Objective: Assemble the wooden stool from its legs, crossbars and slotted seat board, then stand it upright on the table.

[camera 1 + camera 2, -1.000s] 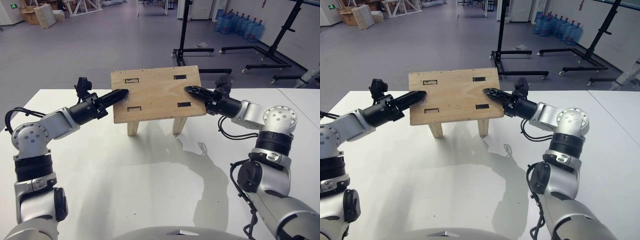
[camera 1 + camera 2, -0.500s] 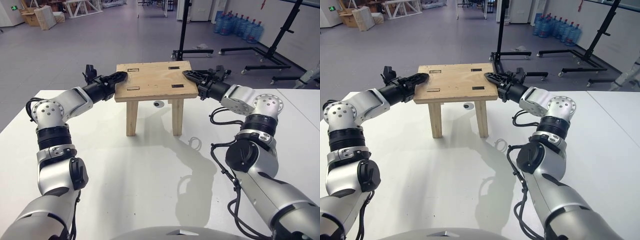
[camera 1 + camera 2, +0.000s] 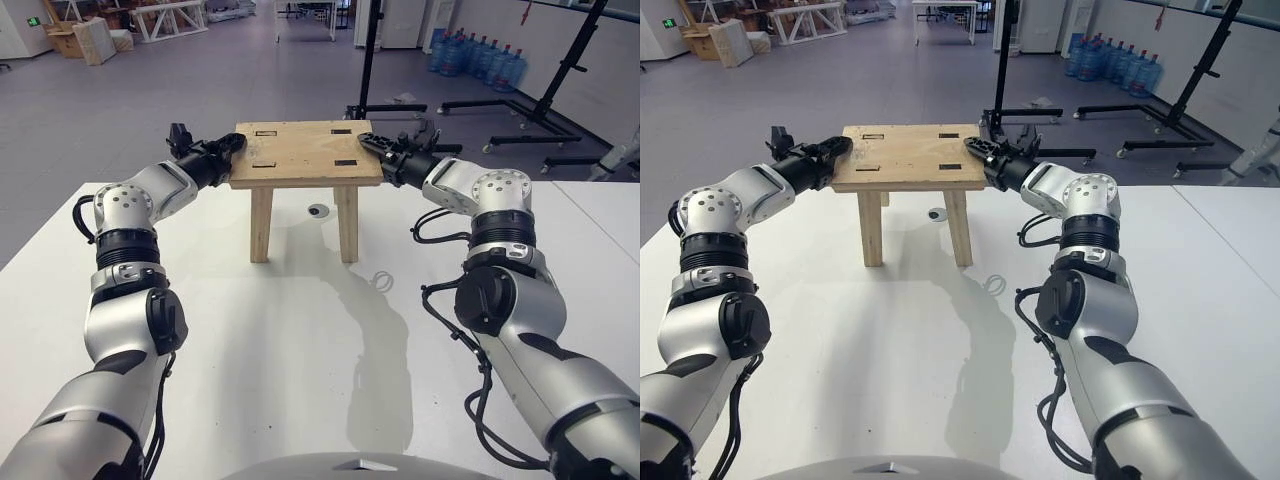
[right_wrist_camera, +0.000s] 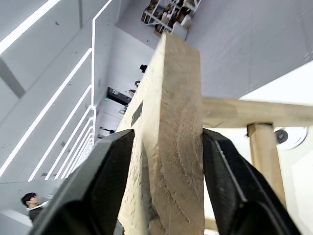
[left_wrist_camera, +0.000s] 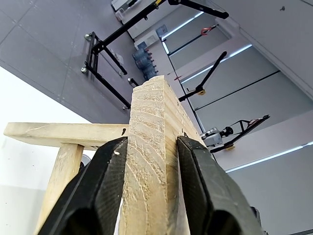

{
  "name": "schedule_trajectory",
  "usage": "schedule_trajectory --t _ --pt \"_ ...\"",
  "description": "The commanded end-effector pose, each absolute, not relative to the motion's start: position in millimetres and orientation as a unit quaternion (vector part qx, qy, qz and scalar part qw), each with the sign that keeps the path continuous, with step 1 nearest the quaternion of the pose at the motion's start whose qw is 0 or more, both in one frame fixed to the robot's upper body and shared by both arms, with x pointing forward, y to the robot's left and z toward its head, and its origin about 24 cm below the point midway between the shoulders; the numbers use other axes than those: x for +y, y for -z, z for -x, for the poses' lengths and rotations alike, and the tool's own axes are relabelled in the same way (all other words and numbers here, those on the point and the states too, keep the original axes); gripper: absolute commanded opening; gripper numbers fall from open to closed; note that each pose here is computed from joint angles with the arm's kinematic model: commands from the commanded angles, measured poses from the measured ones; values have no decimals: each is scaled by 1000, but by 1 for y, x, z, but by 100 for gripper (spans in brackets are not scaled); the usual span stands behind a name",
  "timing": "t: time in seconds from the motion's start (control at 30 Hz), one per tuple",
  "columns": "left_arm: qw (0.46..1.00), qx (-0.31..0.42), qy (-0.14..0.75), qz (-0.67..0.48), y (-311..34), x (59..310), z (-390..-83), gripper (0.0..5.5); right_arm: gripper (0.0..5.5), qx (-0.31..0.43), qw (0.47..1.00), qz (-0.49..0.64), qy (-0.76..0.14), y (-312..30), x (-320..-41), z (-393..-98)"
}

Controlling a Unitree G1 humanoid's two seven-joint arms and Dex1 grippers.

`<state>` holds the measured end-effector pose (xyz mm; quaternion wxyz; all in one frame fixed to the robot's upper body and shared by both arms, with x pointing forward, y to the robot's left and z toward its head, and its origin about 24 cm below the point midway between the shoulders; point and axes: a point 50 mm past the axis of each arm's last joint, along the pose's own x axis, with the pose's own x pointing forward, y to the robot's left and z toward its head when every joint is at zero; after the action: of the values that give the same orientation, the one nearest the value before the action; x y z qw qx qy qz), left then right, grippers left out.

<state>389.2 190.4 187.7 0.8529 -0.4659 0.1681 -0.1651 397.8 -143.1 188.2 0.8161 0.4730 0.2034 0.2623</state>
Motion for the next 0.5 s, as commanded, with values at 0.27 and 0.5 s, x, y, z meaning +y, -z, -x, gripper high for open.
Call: schedule_trajectory --t 0.27,0.5 --pt "809 350 164 442 -96 124 -378 154 289 326 802 -427 -260 -139 -100 -390" --pt "808 349 161 448 -94 119 -383 202 289 318 818 -406 -255 -140 -96 -394"
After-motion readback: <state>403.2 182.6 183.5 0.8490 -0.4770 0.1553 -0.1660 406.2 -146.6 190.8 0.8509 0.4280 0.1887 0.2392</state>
